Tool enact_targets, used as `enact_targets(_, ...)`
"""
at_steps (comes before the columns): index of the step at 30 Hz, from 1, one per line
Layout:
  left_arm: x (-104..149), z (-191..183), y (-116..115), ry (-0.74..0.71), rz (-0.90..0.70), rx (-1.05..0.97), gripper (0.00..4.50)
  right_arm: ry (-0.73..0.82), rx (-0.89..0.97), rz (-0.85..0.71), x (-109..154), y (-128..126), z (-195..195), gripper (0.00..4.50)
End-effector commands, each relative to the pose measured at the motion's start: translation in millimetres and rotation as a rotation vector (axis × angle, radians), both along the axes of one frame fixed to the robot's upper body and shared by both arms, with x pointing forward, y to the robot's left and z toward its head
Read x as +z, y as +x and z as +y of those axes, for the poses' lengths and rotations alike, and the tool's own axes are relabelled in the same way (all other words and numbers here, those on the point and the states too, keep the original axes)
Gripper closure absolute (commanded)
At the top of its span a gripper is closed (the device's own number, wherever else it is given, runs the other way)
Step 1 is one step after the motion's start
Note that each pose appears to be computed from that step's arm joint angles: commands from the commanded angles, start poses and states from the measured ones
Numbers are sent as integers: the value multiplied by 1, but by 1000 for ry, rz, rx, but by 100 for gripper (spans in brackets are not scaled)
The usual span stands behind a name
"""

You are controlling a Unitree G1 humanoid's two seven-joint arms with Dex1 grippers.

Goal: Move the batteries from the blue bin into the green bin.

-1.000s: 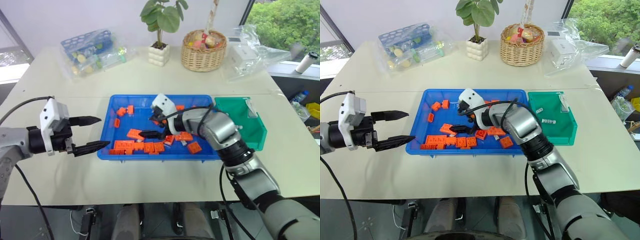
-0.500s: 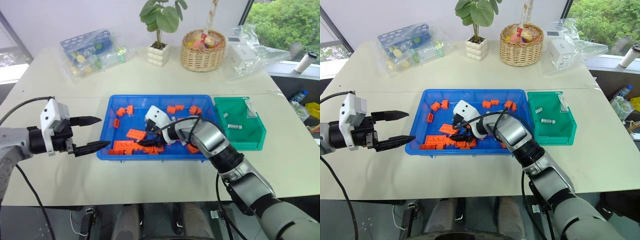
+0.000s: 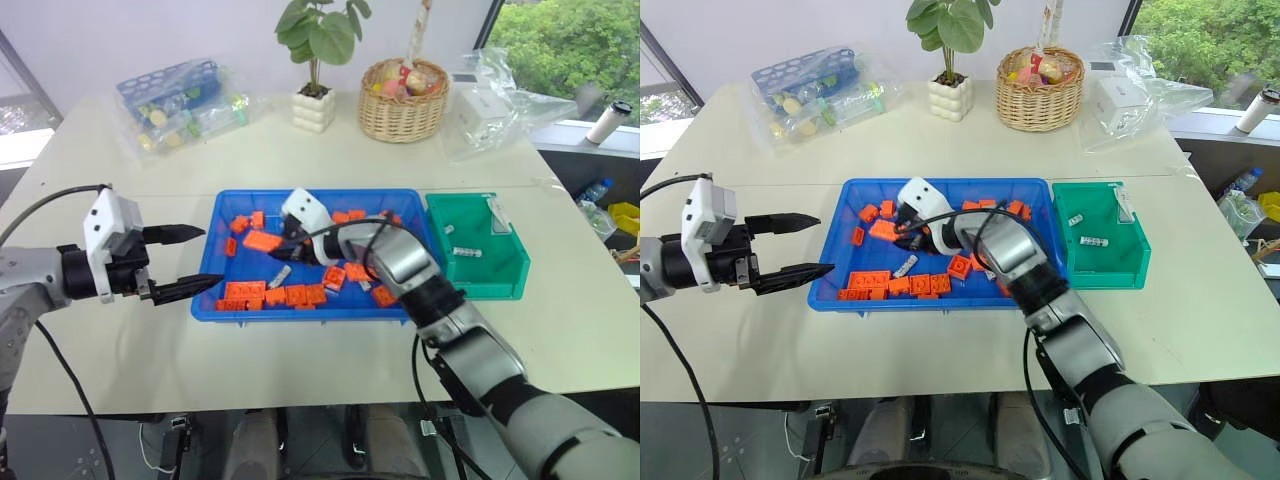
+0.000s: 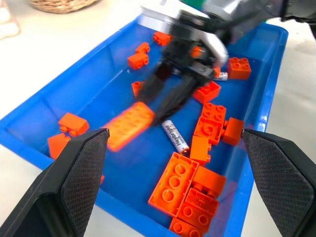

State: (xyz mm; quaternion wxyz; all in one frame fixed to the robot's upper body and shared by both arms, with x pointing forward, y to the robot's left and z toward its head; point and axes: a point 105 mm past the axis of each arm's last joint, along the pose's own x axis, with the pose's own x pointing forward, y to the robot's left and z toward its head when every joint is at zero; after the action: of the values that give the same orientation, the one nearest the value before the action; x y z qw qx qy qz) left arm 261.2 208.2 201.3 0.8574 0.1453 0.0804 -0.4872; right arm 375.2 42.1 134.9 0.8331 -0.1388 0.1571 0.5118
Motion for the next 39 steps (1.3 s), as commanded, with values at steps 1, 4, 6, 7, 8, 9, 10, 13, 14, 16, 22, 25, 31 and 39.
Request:
enact_targets(1,10,-1,2,4,-56,-2,0,-17,12,-110,16,12,10,142)
enact_targets(4,10,-3,3,4,-57,-6,0,-63,97,-149,22,13,9,43)
enact_targets(6,10,-4,2,4,-58,-10,0,-125,238,-201,31,9,3,43)
enact_targets(7,10,-4,2,4,-58,-11,0,-158,303,-220,33,7,-2,43)
enact_targets(8,10,-4,2,4,-59,-12,0,-180,357,-232,34,4,-5,43)
enact_targets(9,10,-5,2,3,-59,-13,0,-186,412,-231,36,1,-8,43)
enact_targets(10,10,-5,2,2,-60,-14,0,-190,458,-231,37,-3,-10,43)
enact_targets(13,9,-7,0,-2,-62,-14,0,-218,557,-247,34,-9,-16,43)
enact_targets(14,8,-7,0,-3,-63,-14,0,-228,567,-254,32,-9,-17,43)
enact_targets(16,8,-8,-2,-6,-65,-10,0,-243,585,-256,26,-9,-18,43)
enact_targets(22,9,-5,-5,-5,-69,8,0,-286,668,-295,10,-15,-20,43)
enact_targets(25,10,-6,-5,-3,-70,10,0,-298,666,-315,3,-14,-19,43)
enact_targets(31,10,-8,-10,4,-56,-10,0,-338,672,-363,-13,-11,-20,43)
enact_targets(39,9,-12,-12,9,-44,-39,0,-355,777,-312,-33,-26,-24,111)
